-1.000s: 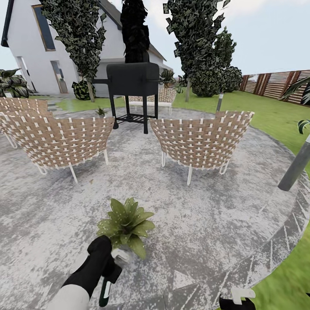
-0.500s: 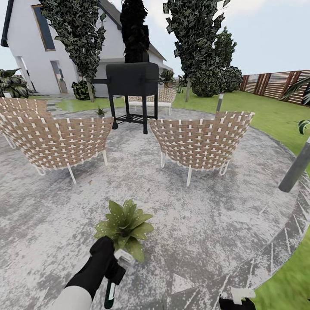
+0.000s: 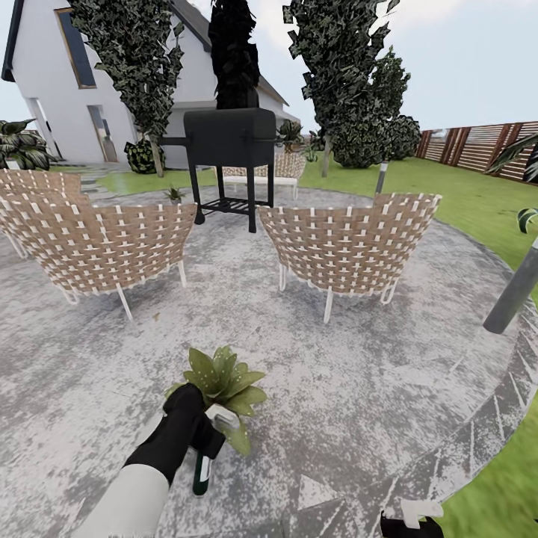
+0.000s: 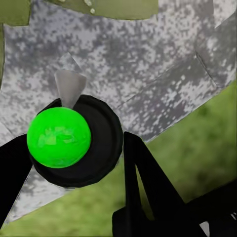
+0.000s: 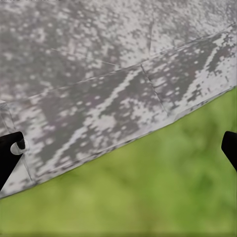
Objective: Pick up the pesticide atomizer in the garden and spray insectifuge to fully cover both potted plants in the garden.
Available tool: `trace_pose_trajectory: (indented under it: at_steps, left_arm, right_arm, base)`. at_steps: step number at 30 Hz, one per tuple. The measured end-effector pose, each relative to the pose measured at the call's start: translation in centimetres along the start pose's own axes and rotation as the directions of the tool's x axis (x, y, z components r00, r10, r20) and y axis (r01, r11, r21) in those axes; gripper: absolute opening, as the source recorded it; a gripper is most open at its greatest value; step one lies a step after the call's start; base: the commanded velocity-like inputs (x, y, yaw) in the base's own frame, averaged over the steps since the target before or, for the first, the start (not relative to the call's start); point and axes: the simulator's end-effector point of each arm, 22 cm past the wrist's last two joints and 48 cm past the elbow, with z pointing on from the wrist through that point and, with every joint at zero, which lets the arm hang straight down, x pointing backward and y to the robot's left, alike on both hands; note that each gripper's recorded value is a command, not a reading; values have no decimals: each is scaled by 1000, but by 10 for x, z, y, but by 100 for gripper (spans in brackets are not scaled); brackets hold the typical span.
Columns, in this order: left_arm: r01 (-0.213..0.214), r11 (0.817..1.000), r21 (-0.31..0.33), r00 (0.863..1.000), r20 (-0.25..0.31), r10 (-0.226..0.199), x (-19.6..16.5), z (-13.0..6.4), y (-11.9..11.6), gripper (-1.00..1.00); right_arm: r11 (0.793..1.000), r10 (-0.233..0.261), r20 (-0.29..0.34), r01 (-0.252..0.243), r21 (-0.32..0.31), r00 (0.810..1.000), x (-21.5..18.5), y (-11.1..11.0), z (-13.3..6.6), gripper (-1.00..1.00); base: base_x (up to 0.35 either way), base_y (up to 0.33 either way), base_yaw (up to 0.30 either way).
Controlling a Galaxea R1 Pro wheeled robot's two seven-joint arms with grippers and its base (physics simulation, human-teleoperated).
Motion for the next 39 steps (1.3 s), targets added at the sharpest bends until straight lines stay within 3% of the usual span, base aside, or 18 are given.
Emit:
trace_pose_trajectory:
  at_steps: [10, 24, 29, 32, 36, 37, 39]
  left_arm:
    - [0, 1000, 5, 1000, -16, 0, 9, 6, -2, -100]
    - [-2, 1000, -7, 1000, -23, 2, 15, 9, 6, -100]
    - [11, 1000, -25, 997, -75, -13, 51, 23, 22, -100]
    - [19, 998, -59, 995, -95, -24, 67, 23, 46, -100]
    - [-24, 996, -80, 997, -77, 18, 74, 24, 67, -100]
    - [-49, 995, -82, 997, -63, 44, 75, 25, 71, -100]
    - [-59, 996, -66, 998, -16, 58, 73, 27, 77, -100]
  right_arm:
    - [1000, 0, -1, 0, 0, 1000, 0, 0, 0, 100]
    - [1000, 0, -1, 0, 0, 1000, 0, 0, 0, 100]
    - [1000, 0, -1, 0, 0, 1000, 0, 0, 0, 100]
    - [1000, -1, -1, 1, -4, 1000, 0, 1, 0, 100]
    - [1000, -10, 8, 10, -14, 1000, -3, 4, 0, 100]
    - [1000, -17, 11, 17, -18, 1000, -4, 5, 0, 100]
    - [999, -37, 25, 37, -27, 999, -9, 7, 1, 100]
  base:
    - [-180, 10, 0]
    - [-291, 188, 0]
    - [-287, 179, 0]
    - [-254, 159, 0]
    - [-83, 61, 0]
    - [-16, 12, 0]
    - [-8, 6, 0]
